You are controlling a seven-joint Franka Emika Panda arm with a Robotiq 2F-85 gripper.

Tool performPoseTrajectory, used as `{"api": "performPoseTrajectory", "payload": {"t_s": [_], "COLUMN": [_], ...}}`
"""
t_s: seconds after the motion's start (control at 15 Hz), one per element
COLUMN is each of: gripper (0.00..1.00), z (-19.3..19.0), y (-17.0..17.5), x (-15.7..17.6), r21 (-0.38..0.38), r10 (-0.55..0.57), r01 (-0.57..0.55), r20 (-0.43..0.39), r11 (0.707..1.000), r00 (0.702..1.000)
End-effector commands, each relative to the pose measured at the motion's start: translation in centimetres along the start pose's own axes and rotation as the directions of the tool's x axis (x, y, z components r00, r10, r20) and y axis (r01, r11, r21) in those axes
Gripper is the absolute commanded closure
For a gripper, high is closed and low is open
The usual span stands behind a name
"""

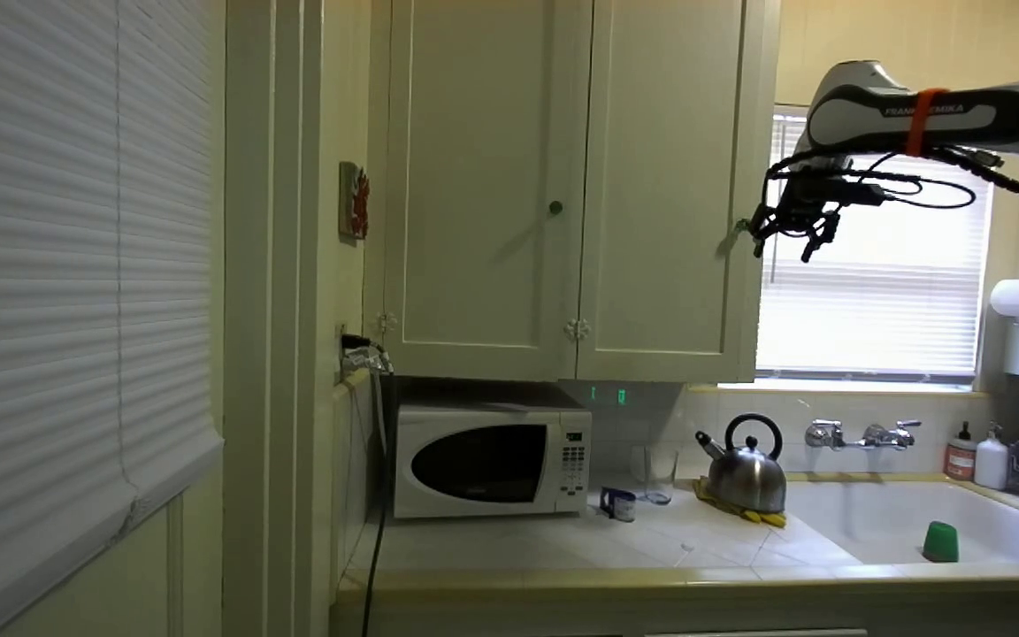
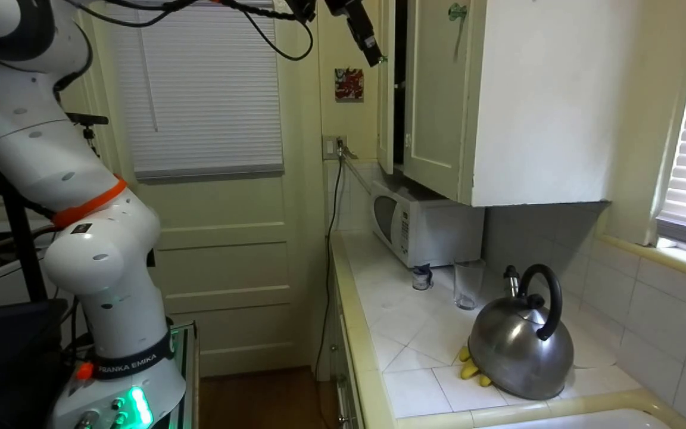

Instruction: Open the cabinet door on the right

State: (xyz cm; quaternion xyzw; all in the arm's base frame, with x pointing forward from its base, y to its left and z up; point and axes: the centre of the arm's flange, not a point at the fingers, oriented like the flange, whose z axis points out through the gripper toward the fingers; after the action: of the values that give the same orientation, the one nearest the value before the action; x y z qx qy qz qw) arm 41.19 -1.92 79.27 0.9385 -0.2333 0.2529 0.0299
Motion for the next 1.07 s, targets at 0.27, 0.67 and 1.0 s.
{"api": "performPoseTrajectory", "payload": {"t_s": [0.27, 0.67, 1.0], "gripper": [0.0, 0.0, 0.07], "z": [-0.9, -3.0, -2.4], "y": [-0.3, -0.7, -0.5], "x": [2.6, 6.9, 9.5], "r21": [0.008, 0.06, 0.05], "r10": [-0.017, -0.02, -0.042], "r01": [0.018, 0.034, 0.061], "r20": [-0.085, -0.213, -0.324], "r11": [1.0, 0.998, 0.997], "r00": [0.996, 0.977, 0.945]}}
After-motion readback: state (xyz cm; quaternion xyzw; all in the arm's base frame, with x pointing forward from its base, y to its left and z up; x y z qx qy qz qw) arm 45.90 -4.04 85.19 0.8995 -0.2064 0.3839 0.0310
